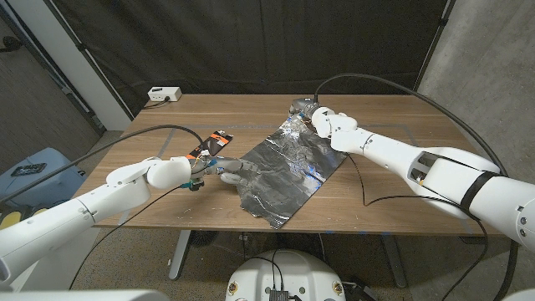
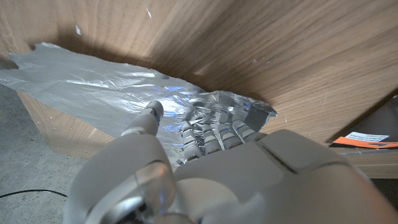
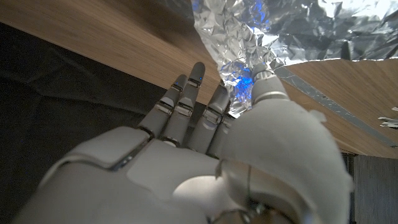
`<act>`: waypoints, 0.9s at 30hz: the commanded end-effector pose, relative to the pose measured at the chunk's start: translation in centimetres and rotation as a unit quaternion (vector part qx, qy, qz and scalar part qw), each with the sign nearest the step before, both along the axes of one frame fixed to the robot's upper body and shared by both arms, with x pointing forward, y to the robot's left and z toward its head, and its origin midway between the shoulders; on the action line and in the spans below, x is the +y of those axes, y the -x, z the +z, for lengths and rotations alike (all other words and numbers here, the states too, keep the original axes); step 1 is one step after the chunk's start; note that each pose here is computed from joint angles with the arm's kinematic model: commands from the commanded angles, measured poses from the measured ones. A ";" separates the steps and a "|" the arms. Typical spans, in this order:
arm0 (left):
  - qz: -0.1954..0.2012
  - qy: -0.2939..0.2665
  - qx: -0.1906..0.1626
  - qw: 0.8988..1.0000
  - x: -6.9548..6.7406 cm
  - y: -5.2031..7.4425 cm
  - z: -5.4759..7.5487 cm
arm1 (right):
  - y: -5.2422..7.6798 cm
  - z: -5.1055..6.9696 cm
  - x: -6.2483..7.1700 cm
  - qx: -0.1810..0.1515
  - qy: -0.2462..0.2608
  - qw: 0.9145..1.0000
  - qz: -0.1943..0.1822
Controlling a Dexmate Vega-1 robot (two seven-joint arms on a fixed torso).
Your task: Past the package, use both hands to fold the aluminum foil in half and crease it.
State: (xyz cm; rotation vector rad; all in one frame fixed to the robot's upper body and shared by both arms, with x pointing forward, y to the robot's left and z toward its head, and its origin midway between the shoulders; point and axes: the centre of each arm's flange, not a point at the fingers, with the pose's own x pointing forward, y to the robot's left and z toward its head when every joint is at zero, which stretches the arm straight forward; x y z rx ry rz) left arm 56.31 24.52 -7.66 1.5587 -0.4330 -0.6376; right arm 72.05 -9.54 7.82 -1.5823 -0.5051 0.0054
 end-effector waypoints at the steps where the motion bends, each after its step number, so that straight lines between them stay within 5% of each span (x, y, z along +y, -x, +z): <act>1: -0.003 -0.001 0.010 1.000 -0.1 0.1 -0.4 | 0.0 -0.4 -0.6 -0.001 0.012 1.000 0.000; 27: -0.002 0.008 0.027 1.000 -0.2 0.0 -0.8 | 2.7 2.3 -1.1 -0.030 0.025 0.999 -0.012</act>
